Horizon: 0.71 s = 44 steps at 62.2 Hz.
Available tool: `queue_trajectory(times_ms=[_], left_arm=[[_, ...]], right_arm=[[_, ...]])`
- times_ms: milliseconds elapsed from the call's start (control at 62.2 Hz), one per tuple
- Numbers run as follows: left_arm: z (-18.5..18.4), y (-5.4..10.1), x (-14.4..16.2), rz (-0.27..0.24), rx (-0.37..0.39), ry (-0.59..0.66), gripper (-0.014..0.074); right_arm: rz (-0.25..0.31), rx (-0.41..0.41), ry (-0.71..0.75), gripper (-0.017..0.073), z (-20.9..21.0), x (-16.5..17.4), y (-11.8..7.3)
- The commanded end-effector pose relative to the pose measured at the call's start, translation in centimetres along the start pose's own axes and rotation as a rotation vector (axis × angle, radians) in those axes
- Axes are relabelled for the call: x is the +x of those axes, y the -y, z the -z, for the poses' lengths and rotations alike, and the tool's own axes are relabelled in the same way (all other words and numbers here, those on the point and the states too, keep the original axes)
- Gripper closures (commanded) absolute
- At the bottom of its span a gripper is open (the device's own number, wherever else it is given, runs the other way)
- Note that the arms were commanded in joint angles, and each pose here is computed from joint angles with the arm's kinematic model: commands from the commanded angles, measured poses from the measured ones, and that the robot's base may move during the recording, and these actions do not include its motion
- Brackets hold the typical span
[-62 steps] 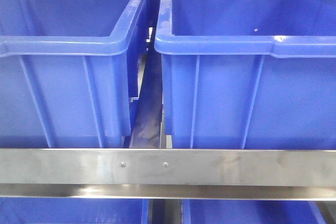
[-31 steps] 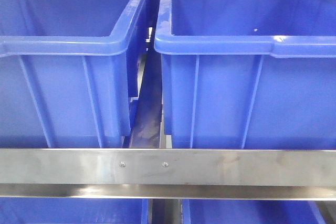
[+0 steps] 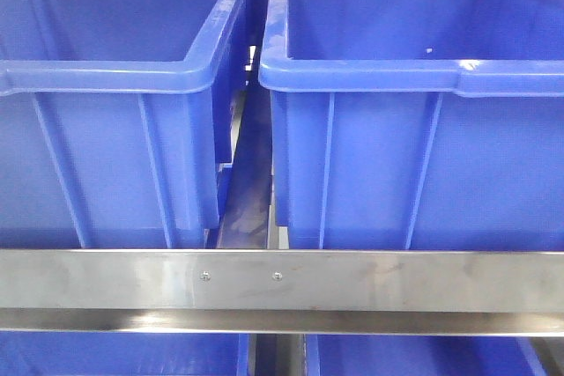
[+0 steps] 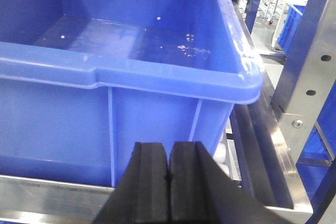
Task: Sort and place red and blue blocks on shelf
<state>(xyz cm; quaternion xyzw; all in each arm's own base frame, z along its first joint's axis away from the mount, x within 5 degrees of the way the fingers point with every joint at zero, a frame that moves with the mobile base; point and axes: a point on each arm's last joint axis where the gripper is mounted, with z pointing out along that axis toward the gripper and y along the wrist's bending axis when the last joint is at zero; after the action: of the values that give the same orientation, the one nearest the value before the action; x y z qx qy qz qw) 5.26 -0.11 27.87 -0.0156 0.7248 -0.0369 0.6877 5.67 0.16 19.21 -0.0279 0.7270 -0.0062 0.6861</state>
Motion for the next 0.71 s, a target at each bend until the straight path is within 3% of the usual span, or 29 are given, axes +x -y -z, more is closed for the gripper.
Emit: queue_trajectory(times_ms=[0,96,193,305,402,579,691], left_arm=[[0.2,0.2,-1.6,-0.001,0.02,0.103,0.0468],[0.1,0.2,-1.4,-0.001,0.02,0.1,0.0468],[0.0,0.1,-0.8,-0.04,0.017,0.156,0.0468],[-0.4,0.2,1.0,0.009,0.053,0.275,0.0468],[-0.8,0.1,3.1,0.014,0.07,0.33,0.0468],[-1.1,0.1,6.3,0.017,0.103,0.287,0.0468],[-1.1,0.1,7.1,0.011,0.111,0.196,0.0468]], right_arm=[[0.008,0.005,0.14,0.0515,0.4,-1.8,0.1],[0.008,0.005,0.14,0.0515,0.4,-1.8,0.1],[0.008,0.005,0.14,0.0515,0.4,-1.8,0.1],[0.008,0.005,0.14,0.0515,0.4,-1.8,0.1],[0.008,0.005,0.14,0.0515,0.4,-1.8,0.1],[0.008,0.005,0.14,0.0515,0.4,-1.8,0.1],[0.008,0.005,0.14,0.0515,0.4,-1.8,0.1]])
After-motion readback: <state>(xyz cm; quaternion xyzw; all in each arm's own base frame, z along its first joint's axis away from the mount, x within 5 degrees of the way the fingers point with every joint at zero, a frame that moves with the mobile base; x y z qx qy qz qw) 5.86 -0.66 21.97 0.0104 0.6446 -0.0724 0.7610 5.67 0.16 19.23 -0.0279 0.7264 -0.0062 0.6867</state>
